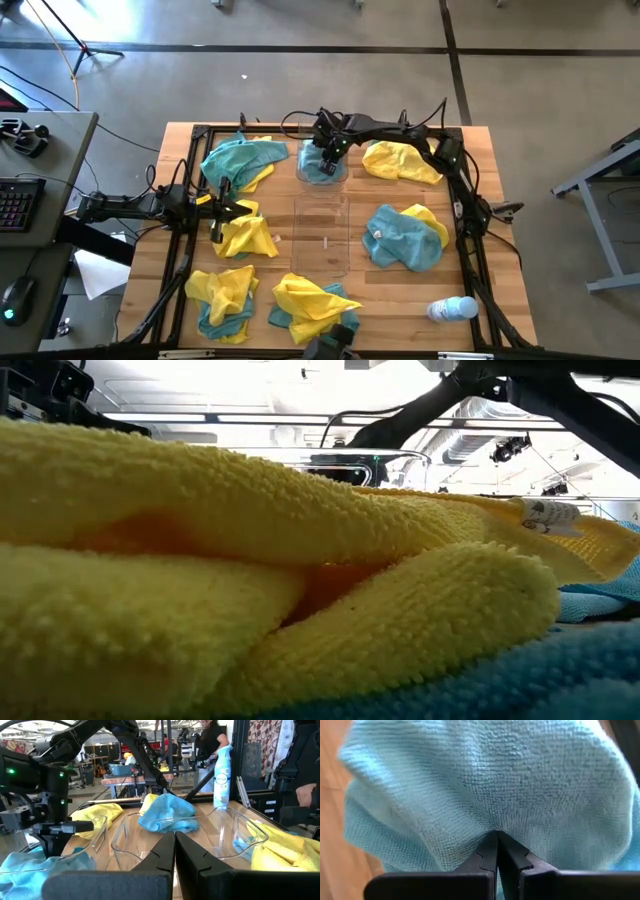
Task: Sort microfiber towel by color & place in baskets
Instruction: Put the blue towel into the top transparent bin, then put the yellow towel into the bottom transparent bin
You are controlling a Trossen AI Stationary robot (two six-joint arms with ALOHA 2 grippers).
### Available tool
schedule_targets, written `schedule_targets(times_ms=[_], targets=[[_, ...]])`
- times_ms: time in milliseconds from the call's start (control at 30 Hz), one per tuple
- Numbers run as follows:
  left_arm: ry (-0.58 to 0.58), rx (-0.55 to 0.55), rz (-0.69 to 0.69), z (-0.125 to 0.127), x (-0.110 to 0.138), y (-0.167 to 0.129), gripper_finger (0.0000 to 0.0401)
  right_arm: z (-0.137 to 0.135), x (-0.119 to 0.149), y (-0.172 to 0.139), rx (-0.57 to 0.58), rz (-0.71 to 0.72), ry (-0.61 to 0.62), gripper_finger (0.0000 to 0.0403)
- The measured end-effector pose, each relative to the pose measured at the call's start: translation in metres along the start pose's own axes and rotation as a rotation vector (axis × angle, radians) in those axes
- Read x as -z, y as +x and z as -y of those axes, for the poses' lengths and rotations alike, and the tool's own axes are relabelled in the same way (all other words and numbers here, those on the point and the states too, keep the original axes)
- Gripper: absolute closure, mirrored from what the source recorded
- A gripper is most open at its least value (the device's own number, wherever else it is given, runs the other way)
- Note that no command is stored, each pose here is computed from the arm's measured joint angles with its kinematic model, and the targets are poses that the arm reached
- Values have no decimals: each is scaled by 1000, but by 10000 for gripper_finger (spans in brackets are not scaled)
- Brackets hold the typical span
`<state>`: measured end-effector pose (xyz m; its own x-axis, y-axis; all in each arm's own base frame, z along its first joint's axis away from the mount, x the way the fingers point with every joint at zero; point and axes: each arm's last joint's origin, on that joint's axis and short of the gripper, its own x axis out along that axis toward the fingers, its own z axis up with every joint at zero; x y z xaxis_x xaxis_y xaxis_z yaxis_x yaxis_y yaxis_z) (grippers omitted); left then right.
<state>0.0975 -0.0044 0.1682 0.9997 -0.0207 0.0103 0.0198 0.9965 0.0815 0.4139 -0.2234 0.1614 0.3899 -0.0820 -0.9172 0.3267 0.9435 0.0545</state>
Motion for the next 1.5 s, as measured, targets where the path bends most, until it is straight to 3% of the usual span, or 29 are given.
schedule_targets(times_ms=[367,700,900,1033,1200,1500], targets=[[0,0,0,0,0,0,401,-4,-10,-17,-36,-40,50,403],[0,0,0,0,0,0,401,-20,-45,-92,-41,7,53,403],[0,0,-1,0,0,0,401,-43,-48,-156,-7,142,55,403],[0,0,-1,0,0,0,401,-65,-29,-187,32,188,80,403],[0,0,0,0,0,0,401,-102,20,-218,65,299,151,403],[-2,-2,8,0,-1,0,401,-162,123,-250,-82,645,257,403]])
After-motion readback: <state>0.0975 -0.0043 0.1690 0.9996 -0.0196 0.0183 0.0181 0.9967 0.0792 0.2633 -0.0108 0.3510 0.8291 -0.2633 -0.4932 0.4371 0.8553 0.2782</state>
